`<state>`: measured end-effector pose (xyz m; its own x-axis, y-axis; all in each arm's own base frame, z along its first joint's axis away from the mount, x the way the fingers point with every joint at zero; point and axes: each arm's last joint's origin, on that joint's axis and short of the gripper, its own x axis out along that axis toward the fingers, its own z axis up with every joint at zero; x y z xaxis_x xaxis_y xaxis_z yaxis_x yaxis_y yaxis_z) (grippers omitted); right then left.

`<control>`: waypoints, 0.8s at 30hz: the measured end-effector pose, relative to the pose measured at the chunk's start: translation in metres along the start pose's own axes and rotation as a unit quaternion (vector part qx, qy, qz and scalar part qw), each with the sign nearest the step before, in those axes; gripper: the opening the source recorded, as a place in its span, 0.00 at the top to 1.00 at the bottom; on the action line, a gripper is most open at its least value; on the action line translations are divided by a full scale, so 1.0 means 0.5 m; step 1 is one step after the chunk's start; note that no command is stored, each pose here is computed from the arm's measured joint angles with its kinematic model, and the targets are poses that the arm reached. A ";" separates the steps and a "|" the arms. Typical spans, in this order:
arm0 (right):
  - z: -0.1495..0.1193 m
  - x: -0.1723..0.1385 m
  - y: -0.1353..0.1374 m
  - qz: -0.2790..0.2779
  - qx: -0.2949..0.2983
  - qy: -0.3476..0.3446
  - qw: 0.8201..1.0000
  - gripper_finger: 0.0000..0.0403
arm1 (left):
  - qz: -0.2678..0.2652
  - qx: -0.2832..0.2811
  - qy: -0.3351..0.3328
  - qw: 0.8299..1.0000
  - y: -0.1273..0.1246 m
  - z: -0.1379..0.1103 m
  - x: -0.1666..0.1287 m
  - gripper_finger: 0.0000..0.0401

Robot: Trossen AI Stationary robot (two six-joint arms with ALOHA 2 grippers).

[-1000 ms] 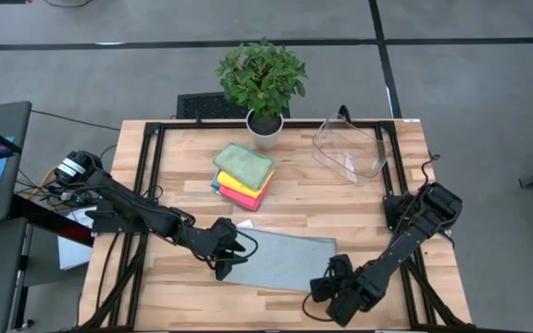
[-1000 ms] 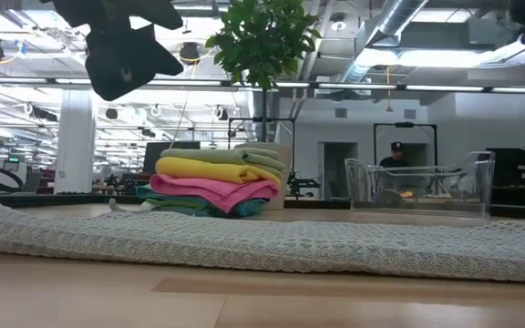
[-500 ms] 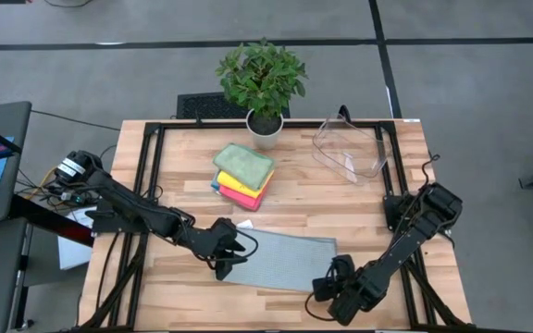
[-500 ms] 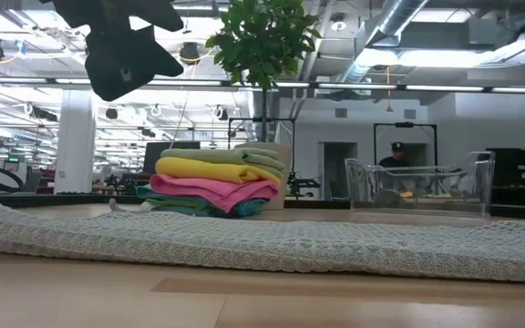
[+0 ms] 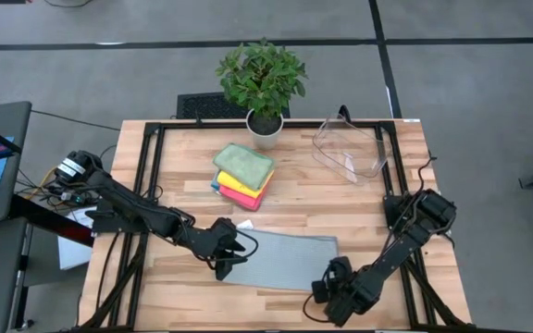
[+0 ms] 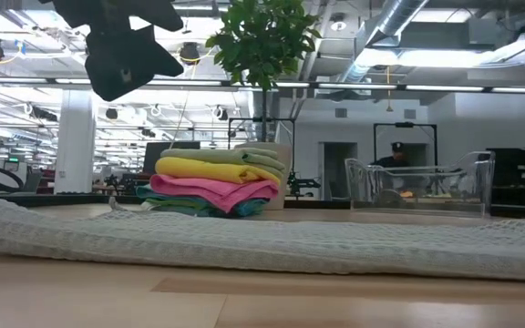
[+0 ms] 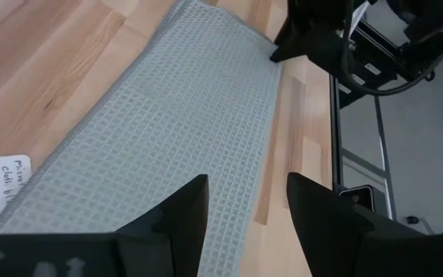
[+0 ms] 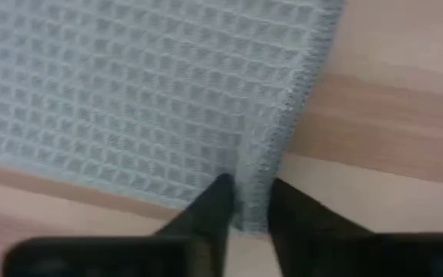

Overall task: Fold microfiber towels
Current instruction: Fold the gray microfiber towel

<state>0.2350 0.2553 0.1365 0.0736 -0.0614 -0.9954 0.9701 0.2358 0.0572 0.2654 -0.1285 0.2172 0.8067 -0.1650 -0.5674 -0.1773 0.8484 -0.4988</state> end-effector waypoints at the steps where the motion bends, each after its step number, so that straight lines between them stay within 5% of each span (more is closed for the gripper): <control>1: 0.000 0.001 0.002 0.004 -0.005 0.003 1.000 0.79 | 0.000 0.000 0.000 1.000 0.000 0.000 0.000 0.58; 6: 0.006 -0.001 0.014 0.021 -0.033 0.013 0.999 0.96 | -0.004 0.001 0.005 1.000 0.000 -0.001 0.000 0.58; 15: 0.042 -0.066 0.068 0.034 -0.089 0.005 0.995 0.96 | -0.013 -0.001 0.013 1.000 -0.002 -0.001 0.000 0.58; 24: 0.106 -0.097 0.157 0.110 -0.159 -0.012 0.981 0.94 | -0.025 -0.010 0.025 0.999 -0.003 -0.003 0.000 0.58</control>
<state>0.3195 0.2255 0.1932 0.2817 0.0035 -0.9595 0.8099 0.5354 0.2397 0.2649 -0.1305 0.2172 0.7858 -0.2315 -0.5735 -0.1497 0.8285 -0.5396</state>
